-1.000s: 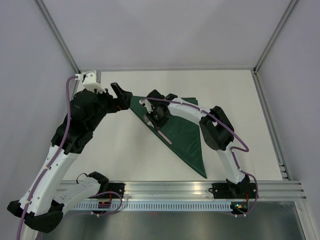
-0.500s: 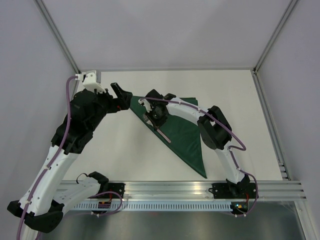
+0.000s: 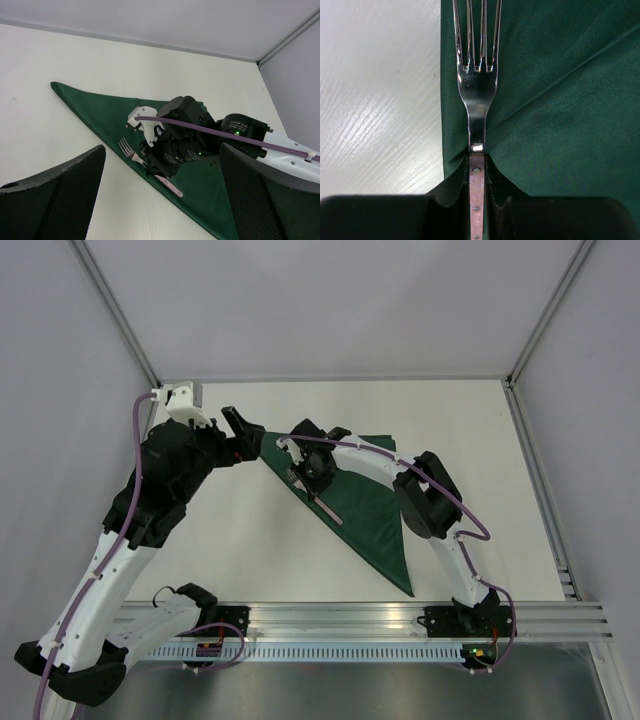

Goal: Fold the napkin, place the utensils inside, and roll it up
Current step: Place the utensil onto the napkin

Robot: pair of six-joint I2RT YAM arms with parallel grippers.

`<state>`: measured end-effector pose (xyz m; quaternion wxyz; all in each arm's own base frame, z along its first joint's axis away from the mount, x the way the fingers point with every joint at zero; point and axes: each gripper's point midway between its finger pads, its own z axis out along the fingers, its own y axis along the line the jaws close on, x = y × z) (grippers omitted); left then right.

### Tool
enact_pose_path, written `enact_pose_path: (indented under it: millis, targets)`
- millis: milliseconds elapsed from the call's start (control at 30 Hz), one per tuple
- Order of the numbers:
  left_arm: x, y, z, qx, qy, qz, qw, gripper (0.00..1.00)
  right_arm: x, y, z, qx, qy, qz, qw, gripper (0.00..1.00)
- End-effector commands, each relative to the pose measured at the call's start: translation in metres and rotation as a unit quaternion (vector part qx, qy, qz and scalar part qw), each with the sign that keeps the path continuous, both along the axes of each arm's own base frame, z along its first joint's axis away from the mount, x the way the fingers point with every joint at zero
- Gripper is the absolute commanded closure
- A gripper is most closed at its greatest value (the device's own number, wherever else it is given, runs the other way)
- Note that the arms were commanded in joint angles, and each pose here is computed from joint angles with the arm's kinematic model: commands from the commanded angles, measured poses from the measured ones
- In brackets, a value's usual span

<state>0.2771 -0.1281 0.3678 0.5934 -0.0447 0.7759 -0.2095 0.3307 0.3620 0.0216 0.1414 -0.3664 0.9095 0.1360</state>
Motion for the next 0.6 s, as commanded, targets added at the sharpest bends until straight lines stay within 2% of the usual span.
enact_pose_path:
  millis: [0, 300, 567]
  targets:
    - [-0.001, 0.003, 0.000, -0.007, 0.001, 0.010, 1.000, 0.02, 0.008, -0.002, 0.009, -0.014, -0.017, -0.022, 1.000, 0.99]
    - [-0.001, 0.004, -0.002, -0.003, 0.001, 0.011, 1.000, 0.02, 0.009, -0.003, 0.011, -0.014, -0.020, -0.023, 0.999, 0.92]
    - [-0.002, 0.004, 0.002, -0.004, -0.002, 0.008, 1.000, 0.02, 0.010, -0.002, 0.023, -0.007, -0.028, -0.023, 0.999, 0.78]
